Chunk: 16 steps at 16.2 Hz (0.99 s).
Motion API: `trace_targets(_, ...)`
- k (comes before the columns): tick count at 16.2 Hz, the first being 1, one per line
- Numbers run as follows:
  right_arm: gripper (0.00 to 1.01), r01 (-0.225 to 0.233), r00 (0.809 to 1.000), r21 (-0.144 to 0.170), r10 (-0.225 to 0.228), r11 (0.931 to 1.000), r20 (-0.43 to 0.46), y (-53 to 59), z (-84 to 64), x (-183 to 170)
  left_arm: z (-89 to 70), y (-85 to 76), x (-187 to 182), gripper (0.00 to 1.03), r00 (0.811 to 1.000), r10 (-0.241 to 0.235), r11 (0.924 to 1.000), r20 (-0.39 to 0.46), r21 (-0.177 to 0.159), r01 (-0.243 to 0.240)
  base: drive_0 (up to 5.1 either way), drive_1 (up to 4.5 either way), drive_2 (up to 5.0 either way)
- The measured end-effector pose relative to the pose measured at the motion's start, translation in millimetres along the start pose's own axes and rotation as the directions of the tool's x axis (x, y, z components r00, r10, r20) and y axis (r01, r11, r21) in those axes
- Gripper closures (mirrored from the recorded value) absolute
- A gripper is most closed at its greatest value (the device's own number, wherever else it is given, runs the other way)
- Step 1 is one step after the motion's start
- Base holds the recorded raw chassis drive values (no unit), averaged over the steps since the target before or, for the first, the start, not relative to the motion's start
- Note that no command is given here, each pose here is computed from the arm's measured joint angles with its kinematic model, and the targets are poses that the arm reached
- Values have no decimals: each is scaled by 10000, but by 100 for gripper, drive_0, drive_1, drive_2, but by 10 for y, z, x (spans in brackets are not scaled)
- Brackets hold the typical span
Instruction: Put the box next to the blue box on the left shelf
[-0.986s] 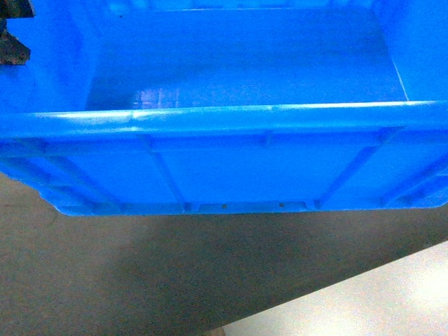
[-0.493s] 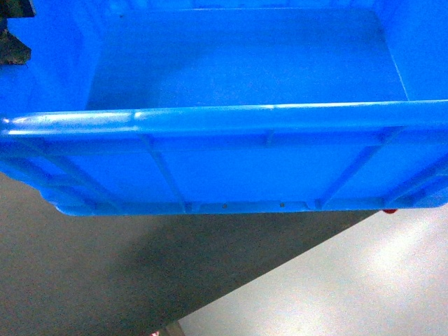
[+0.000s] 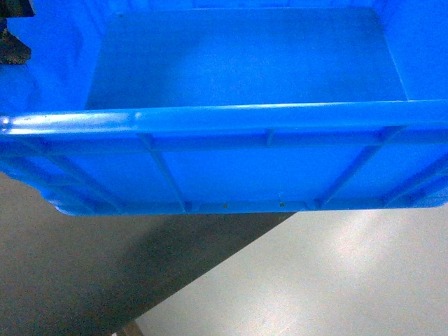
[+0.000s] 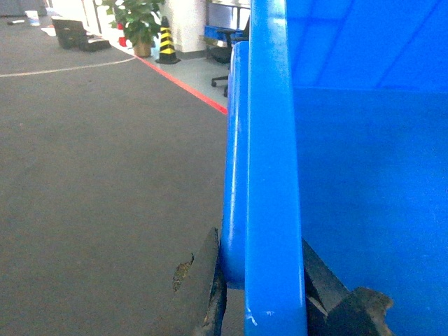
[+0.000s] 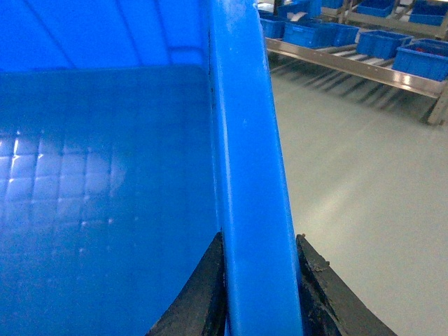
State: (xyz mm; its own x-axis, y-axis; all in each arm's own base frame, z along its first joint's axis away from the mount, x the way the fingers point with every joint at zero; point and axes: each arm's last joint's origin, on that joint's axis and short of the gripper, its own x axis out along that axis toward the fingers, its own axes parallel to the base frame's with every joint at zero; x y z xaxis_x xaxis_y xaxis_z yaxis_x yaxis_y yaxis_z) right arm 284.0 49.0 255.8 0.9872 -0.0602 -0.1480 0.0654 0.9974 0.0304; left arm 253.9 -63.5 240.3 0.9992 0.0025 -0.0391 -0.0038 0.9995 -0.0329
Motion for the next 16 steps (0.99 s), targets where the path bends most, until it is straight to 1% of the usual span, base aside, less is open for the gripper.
trace_targets(16, 81, 8, 10000, -1, -8, 10000, -3, 0, 0, 0, -1, 0, 0, 85, 10000, -3, 10000, -7, 10, 3, -143, -143, -143)
